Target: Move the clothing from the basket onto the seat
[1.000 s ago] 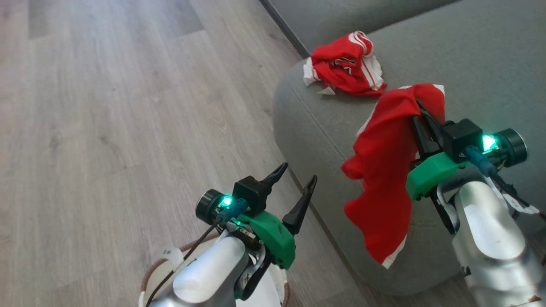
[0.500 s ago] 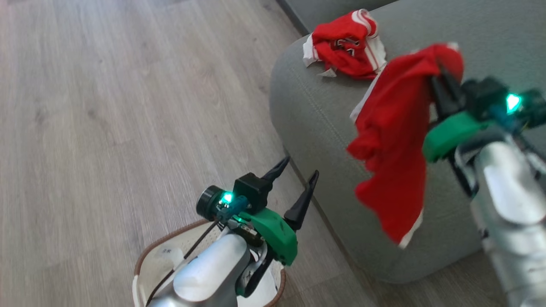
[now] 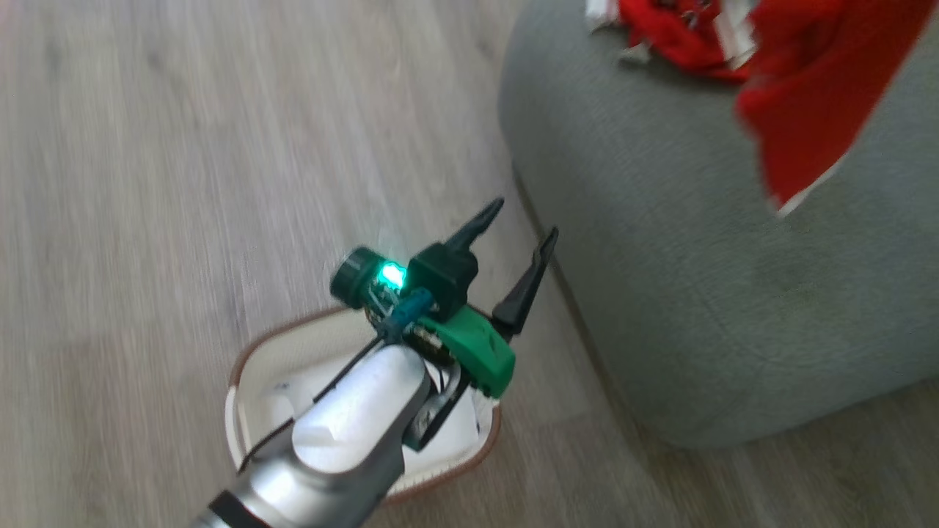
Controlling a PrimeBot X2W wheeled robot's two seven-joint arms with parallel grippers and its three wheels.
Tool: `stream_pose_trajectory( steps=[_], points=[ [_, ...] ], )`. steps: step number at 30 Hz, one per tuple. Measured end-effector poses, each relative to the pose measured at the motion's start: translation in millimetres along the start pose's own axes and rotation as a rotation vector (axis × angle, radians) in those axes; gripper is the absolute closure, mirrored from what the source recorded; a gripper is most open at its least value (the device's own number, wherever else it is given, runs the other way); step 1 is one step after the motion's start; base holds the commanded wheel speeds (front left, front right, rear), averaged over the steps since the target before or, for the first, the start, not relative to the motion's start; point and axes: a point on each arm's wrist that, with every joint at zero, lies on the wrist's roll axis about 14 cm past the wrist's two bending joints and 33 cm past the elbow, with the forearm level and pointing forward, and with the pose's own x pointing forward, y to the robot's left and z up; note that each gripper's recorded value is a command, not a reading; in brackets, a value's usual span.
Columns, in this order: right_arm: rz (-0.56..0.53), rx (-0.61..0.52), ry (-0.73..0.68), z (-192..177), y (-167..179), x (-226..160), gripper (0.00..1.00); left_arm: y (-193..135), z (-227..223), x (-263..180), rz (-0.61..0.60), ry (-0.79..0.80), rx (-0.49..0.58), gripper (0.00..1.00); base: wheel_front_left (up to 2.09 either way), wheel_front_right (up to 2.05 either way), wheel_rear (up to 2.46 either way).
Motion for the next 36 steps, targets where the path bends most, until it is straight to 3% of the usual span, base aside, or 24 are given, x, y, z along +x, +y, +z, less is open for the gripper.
stream_pose_trajectory(
  steps=[9, 13, 16, 21, 26, 32, 33, 35, 36],
  points=[
    [-0.085, -0.084, 0.004, -15, -21, 74, 1.00, 56, -31, 2, 0.070, 0.028, -0.011, 0.00, 0.00, 0.00, 0.00],
    [-0.094, -0.063, 0.003, -31, -3, 103, 1.00, 82, -41, 0, 0.115, 0.042, -0.012, 0.00, 0.00, 0.00, 0.00],
    [-0.075, -0.063, 0.066, -67, 19, 114, 1.00, 98, -55, -6, 0.145, 0.067, -0.030, 0.00, 0.00, 0.00, 0.00],
    [-0.031, -0.016, 0.221, -147, 67, 111, 1.00, 116, -79, -14, 0.179, 0.110, -0.041, 0.00, 0.00, 0.00, 0.00],
    [0.057, 0.010, 0.411, -225, 123, 76, 1.00, 126, -94, -19, 0.202, 0.137, -0.060, 0.00, 0.00, 0.00, 0.00],
    [0.068, 0.003, 0.525, -258, 130, 47, 1.00, 128, -95, -19, 0.205, 0.136, -0.057, 0.00, 0.00, 0.00, 0.00],
    [0.063, -0.001, 0.529, -259, 127, 45, 0.93, 127, -95, -19, 0.202, 0.135, -0.057, 0.00, 0.00, 0.00, 0.00],
    [0.052, 0.008, 0.536, -260, 125, 42, 0.50, 126, -94, -17, 0.200, 0.133, -0.057, 0.00, 0.00, 0.00, 0.00],
    [0.049, 0.015, 0.539, -260, 125, 41, 0.12, 125, -94, -17, 0.199, 0.132, -0.056, 0.00, 0.00, 0.00, 0.00]
  ],
)
